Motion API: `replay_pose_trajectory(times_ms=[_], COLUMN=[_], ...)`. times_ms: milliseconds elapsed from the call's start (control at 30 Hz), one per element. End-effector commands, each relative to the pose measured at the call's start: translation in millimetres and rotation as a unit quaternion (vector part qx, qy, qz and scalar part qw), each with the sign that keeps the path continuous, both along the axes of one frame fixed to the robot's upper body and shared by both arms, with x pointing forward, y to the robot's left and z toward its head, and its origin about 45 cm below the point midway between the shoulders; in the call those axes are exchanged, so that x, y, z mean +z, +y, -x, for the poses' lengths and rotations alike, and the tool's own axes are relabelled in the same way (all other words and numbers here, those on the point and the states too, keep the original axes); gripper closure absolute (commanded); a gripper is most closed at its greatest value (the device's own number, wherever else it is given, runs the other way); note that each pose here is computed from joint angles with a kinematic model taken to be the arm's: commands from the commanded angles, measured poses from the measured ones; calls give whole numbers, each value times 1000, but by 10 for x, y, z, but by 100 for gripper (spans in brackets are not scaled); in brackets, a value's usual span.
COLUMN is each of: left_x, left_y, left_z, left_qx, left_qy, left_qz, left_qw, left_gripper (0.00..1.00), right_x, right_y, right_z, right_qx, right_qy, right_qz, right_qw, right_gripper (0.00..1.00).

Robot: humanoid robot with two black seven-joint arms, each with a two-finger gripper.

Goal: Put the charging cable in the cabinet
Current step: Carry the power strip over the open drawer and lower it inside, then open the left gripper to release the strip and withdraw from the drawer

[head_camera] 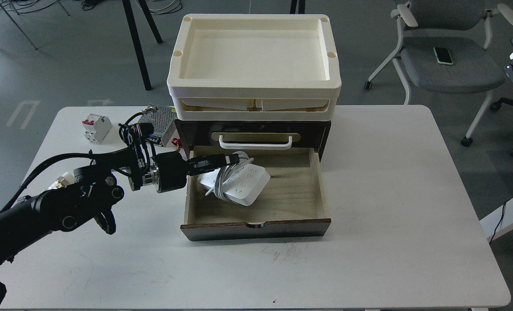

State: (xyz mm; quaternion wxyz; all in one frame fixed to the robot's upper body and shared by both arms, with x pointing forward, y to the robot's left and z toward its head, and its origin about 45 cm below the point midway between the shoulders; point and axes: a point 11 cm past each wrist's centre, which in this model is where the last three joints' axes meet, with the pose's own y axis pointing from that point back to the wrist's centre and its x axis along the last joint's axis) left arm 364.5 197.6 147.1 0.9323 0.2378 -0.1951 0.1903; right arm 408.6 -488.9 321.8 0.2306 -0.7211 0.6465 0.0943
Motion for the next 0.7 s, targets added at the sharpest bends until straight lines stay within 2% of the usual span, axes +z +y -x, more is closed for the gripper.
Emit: replay_pose_trajectory(times_ms=[0,100,167,200,267,400,500,567,667], left_x=[-5,-24,-58,-71,-99,-78,-51,-8,163], left_y=[-73,-117,-169,-183,-192,-77,348,571,1024], left_z=[8,31,65,78,104,118,105,141,57], left_qx=[-1,-1,-3,-2,3,12,34,37,108], left_qy=[3,11,17,19,28,39,53,86,92], left_qz=[10,19,24,28,37,42,16,13,41], left_qw=[1000,1000,1000,999,999,998,998,996,989], left_gripper=[75,70,61,51,18,11,9,9,8], right_x=[-22,-35,-46,-52,-52,-48,-56,-42,-66], right_y=[-10,-18,-30,-32,-32,-27,-10,-4,51], right_z=[12,21,32,35,35,33,23,15,2], right_qx=[-1,-2,-3,-3,-3,-3,-2,-2,5], right_qy=[2,4,6,7,7,6,5,3,4], right_qz=[0,1,1,1,1,0,-2,-4,-7], right_qw=[1000,1000,1000,1000,1000,1000,1000,1000,1000], right_gripper=[0,0,0,0,0,0,0,0,0])
